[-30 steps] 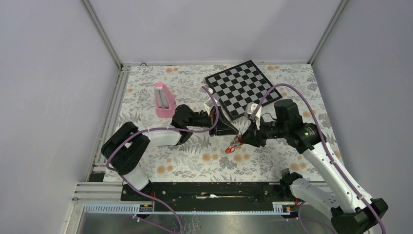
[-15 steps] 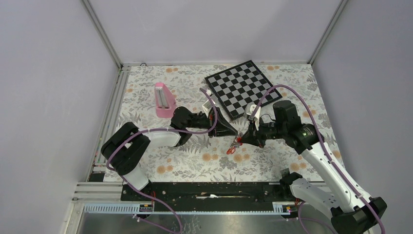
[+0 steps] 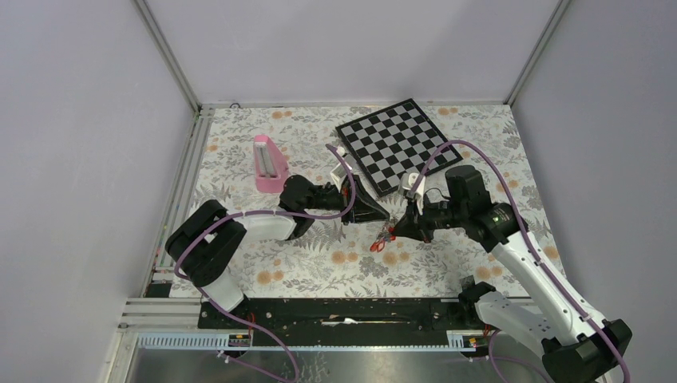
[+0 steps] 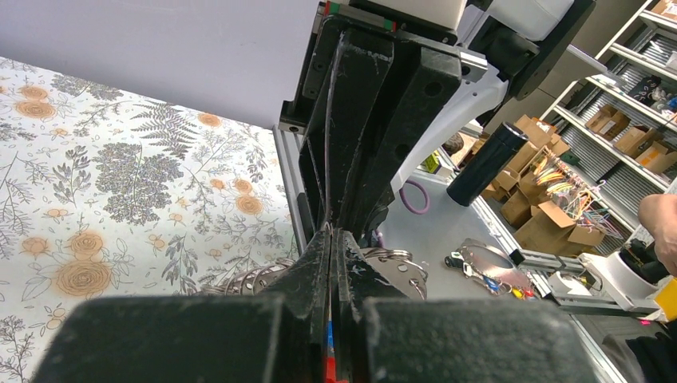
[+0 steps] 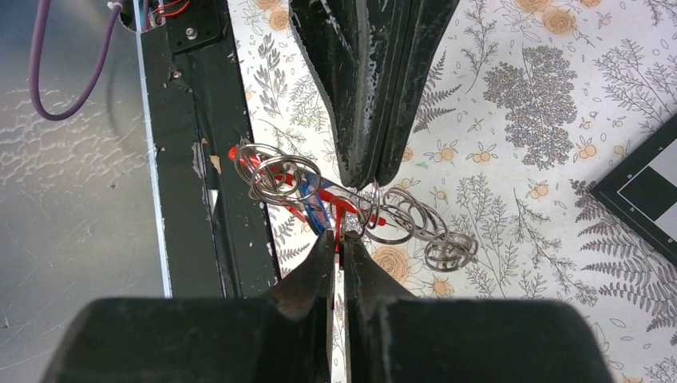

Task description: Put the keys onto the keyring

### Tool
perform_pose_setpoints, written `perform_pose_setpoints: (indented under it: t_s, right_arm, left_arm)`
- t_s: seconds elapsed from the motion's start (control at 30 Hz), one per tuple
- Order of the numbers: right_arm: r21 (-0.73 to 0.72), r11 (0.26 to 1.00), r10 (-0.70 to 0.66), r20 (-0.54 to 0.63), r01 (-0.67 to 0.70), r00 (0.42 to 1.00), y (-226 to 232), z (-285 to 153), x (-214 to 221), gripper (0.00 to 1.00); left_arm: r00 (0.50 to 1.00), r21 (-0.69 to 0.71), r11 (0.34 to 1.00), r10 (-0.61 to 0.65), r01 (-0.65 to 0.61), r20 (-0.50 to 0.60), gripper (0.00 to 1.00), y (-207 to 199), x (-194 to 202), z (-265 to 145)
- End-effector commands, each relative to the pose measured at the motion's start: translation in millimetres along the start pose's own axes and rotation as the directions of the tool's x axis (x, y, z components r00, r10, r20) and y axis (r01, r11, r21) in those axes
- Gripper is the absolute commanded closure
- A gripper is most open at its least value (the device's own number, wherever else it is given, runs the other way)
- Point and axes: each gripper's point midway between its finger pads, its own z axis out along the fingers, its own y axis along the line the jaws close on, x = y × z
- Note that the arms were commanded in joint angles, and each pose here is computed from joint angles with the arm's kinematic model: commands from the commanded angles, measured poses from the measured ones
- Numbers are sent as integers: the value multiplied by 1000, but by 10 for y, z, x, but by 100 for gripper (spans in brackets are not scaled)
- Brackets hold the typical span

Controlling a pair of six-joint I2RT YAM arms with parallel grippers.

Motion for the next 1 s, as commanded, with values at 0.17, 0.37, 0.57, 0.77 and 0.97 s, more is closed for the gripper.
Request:
perform_pose_setpoints:
  t_s: [0.17, 0.37, 0.57, 0.77, 0.97]
  right_arm:
    - [-52, 999, 15, 25, -14, 1000, 24, 56, -54, 100]
    - [-53, 998, 17, 26, -16, 1000, 23, 66, -32, 100]
    - [-59, 998, 20, 32, -18, 999, 16, 86, -38, 100]
    - [-73, 997, 15, 42, -12, 999, 11, 115, -45, 100]
    - [-72, 997, 5, 54, -1, 999, -11, 126, -81, 98]
  left_arm:
    - [983, 28, 988, 145, -149, 111, 100, -195, -395, 22]
    - [983, 26, 989, 140, -144, 118, 100, -202, -416, 24]
    - [985, 24, 993, 114, -118, 131, 100, -204, -453, 39]
    - [985, 18, 994, 105, -109, 138, 100, -199, -451, 48]
    - [986, 15, 994, 101, -104, 135, 100, -193, -418, 51]
